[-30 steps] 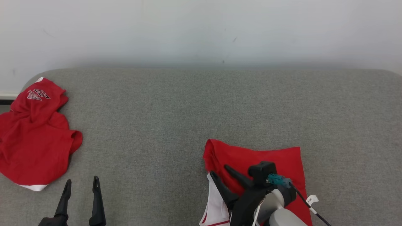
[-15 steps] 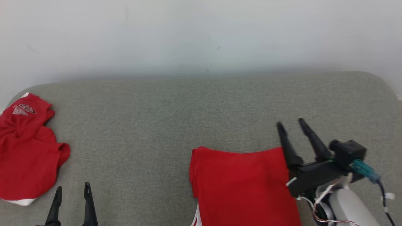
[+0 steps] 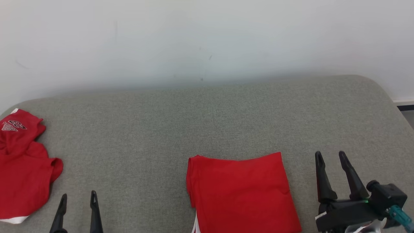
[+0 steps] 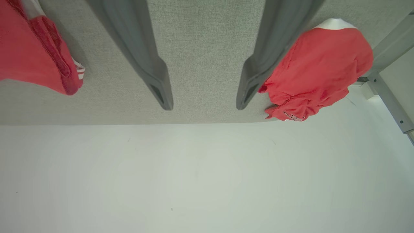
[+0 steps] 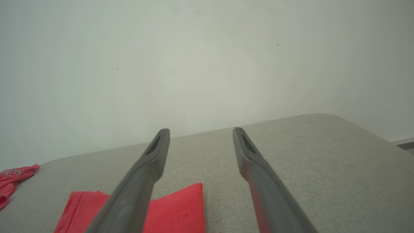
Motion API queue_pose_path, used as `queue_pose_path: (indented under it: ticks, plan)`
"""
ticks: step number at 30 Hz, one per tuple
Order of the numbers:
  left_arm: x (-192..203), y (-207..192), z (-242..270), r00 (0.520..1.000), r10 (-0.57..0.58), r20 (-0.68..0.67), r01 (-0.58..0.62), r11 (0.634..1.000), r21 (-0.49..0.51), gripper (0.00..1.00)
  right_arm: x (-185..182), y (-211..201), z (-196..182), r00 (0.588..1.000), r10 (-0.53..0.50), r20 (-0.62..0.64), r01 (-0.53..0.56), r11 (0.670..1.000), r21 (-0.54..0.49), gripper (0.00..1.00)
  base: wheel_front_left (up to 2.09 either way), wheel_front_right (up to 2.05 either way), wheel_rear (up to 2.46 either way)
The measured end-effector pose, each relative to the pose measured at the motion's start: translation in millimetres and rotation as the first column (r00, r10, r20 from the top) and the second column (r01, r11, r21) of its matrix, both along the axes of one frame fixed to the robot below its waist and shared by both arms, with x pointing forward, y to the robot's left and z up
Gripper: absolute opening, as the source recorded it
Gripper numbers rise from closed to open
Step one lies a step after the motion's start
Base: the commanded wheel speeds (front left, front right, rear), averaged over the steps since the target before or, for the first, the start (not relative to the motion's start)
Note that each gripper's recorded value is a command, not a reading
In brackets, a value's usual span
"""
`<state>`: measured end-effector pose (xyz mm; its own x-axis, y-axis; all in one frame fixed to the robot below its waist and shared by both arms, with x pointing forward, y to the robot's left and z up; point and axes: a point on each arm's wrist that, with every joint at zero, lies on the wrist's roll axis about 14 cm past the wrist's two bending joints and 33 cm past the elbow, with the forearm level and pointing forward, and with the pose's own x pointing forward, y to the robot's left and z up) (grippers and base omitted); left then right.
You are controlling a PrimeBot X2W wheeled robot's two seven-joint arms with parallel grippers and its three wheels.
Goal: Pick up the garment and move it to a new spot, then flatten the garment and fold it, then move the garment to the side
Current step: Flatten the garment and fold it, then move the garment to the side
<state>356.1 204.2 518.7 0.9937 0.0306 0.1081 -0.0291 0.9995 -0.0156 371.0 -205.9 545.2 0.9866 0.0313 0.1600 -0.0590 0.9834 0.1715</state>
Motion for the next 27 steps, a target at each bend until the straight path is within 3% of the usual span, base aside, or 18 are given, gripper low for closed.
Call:
queue_pose_path:
  ticks: [10,19,27]
  plan:
    - [-4,4,-4,0.999,-0.017,-0.050,0.020,0.997,0.074,1.00,-17,4,-18,0.999,-0.019,-0.048,0.019,1.000,-0.013,1.00,0.00,0.00,0.00]
    - [-11,13,10,1.000,-0.008,-0.023,0.008,1.000,0.015,1.00,-14,17,-17,0.998,0.016,-0.065,-0.019,0.999,-0.043,1.00,0.00,0.00,0.00]
    - [-21,27,14,0.998,0.022,-0.061,-0.019,0.999,0.049,1.00,-11,26,-17,0.995,0.034,-0.090,-0.041,0.997,-0.066,1.00,0.00,0.00,0.00]
